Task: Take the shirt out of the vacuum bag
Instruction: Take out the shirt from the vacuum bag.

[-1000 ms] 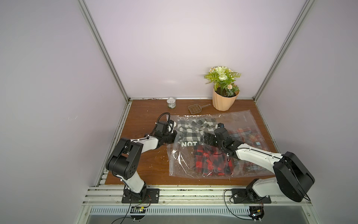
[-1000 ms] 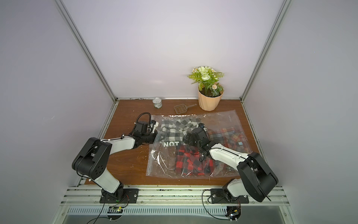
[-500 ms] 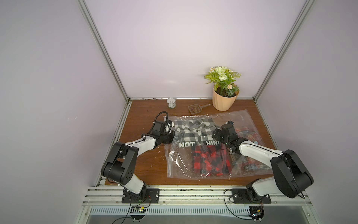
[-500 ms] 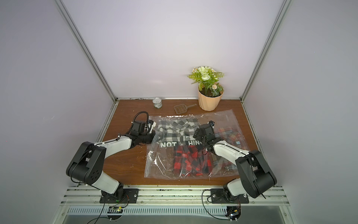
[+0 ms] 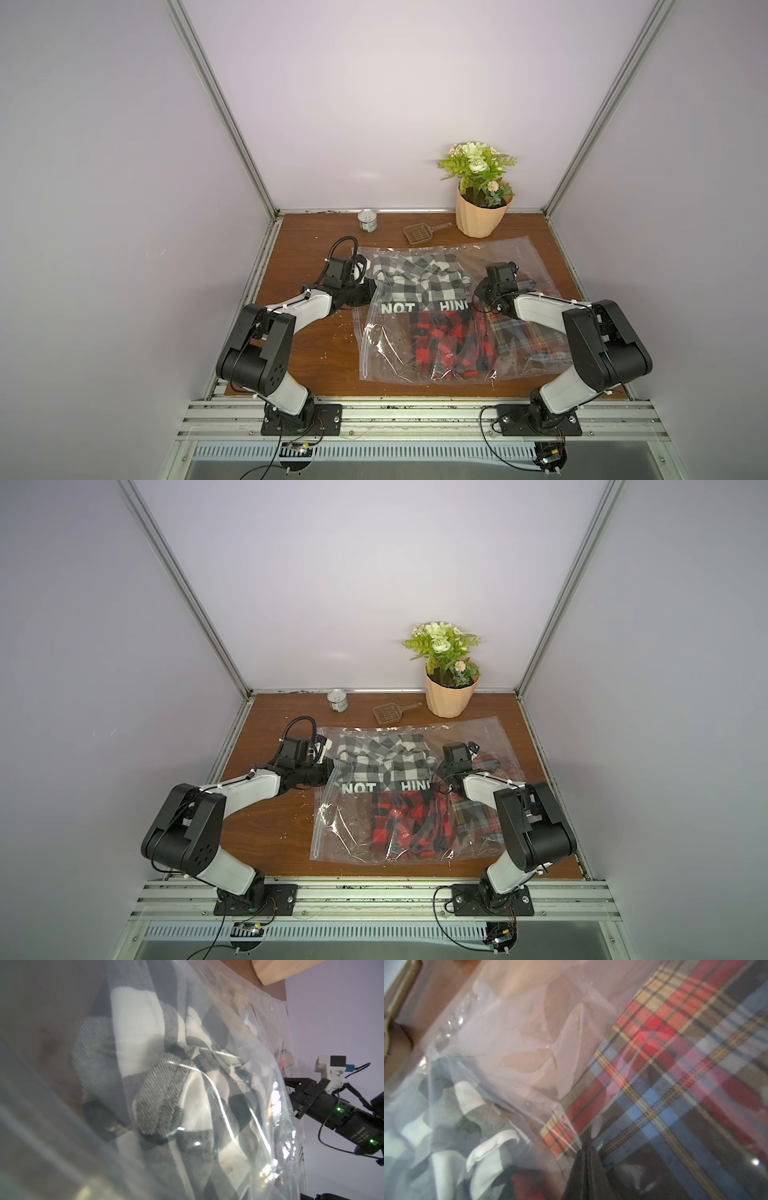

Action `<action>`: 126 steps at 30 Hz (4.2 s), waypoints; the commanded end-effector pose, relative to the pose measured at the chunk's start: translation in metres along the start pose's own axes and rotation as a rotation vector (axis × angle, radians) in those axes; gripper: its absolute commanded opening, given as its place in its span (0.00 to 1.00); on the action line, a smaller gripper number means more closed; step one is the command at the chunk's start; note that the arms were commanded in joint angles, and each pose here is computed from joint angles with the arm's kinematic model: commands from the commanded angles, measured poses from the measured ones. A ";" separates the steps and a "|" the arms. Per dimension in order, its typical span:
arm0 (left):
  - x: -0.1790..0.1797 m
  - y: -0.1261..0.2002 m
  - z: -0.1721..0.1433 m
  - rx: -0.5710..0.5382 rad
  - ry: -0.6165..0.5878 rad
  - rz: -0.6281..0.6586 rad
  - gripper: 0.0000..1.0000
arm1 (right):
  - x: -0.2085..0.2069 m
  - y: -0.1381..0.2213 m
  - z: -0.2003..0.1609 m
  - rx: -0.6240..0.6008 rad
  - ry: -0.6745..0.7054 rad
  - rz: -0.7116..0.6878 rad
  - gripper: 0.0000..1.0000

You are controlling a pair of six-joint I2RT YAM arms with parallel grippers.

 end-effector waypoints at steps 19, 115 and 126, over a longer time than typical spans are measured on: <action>0.021 0.049 0.009 -0.087 0.055 0.039 0.00 | -0.040 -0.010 -0.011 0.045 -0.086 -0.066 0.00; 0.068 0.068 0.044 0.002 0.006 0.442 0.99 | 0.110 0.069 0.053 -0.008 0.309 0.605 0.80; 0.086 0.061 0.025 0.058 0.009 0.507 0.92 | 0.176 0.115 0.034 0.003 0.463 0.741 0.79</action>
Point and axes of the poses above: each gripper's point midway between its finger pads, its own y axis back along the fingers, its own x axis along the line the jaws close on, z = x × y, the point moved 7 cm from there along y, back along the fingers, and after that the axes turned 11 degrees about y, right-handed, at the moved point
